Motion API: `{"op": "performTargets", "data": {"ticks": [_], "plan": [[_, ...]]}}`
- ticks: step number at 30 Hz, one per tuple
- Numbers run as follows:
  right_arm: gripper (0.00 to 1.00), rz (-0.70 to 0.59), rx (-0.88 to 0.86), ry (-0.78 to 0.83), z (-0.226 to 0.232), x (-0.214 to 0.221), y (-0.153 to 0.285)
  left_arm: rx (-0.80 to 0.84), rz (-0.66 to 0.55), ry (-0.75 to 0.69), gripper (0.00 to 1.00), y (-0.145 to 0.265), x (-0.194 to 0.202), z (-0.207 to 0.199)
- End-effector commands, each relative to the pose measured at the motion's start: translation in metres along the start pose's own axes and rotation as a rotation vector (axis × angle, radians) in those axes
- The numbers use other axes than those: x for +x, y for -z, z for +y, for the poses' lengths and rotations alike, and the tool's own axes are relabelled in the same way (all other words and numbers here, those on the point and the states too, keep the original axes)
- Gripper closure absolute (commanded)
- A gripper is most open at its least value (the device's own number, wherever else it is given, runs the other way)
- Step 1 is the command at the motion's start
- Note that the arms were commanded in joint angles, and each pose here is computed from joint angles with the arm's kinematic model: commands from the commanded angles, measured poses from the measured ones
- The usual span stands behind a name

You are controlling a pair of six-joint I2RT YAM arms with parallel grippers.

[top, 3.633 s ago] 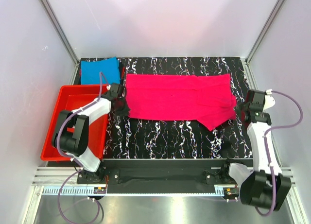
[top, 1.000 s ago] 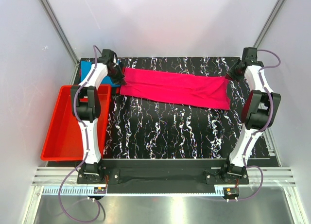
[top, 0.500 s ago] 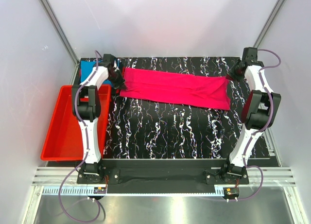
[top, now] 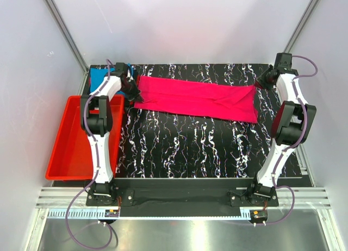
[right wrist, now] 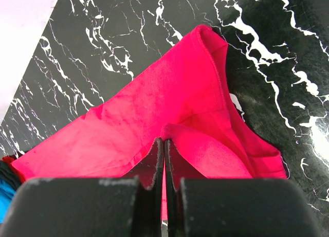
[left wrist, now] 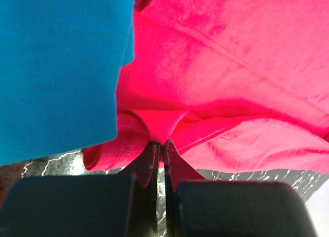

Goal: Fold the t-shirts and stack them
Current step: Fold the tshirt

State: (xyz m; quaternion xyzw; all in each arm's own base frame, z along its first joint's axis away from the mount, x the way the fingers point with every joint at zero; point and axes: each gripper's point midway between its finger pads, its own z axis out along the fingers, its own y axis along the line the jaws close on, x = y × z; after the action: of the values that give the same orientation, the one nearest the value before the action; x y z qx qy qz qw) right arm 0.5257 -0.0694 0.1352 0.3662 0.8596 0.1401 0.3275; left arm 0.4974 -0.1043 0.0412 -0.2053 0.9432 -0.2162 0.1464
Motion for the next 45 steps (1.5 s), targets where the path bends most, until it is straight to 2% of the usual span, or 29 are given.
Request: {"op": "performTargets", "data": {"ticks": [1,19,33,38,41,43,45], "plan": [[1.00,-0.069,-0.063,0.000,0.018,-0.023,0.016,0.069,-0.036,0.008,1.00,0.013,-0.012,-0.016],[1.00,-0.113,-0.078,-0.018,0.020,-0.039,0.023,0.101,-0.128,0.067,1.00,0.030,-0.032,-0.024],[1.00,-0.095,-0.085,-0.041,0.012,-0.042,0.004,0.175,-0.203,0.104,1.00,0.033,-0.052,-0.040],[1.00,-0.081,-0.082,-0.049,0.007,-0.040,-0.008,0.127,-0.182,0.115,0.99,0.028,-0.051,-0.031],[0.90,-0.066,-0.092,-0.054,0.007,-0.037,-0.016,0.099,-0.189,0.119,0.90,0.024,-0.053,-0.025],[0.88,-0.060,-0.119,-0.044,0.013,-0.038,-0.017,0.107,-0.207,0.119,0.78,0.028,-0.055,-0.027],[0.78,-0.043,-0.135,-0.031,0.016,-0.036,-0.019,0.134,-0.246,0.098,0.70,0.039,-0.062,-0.036]]}}
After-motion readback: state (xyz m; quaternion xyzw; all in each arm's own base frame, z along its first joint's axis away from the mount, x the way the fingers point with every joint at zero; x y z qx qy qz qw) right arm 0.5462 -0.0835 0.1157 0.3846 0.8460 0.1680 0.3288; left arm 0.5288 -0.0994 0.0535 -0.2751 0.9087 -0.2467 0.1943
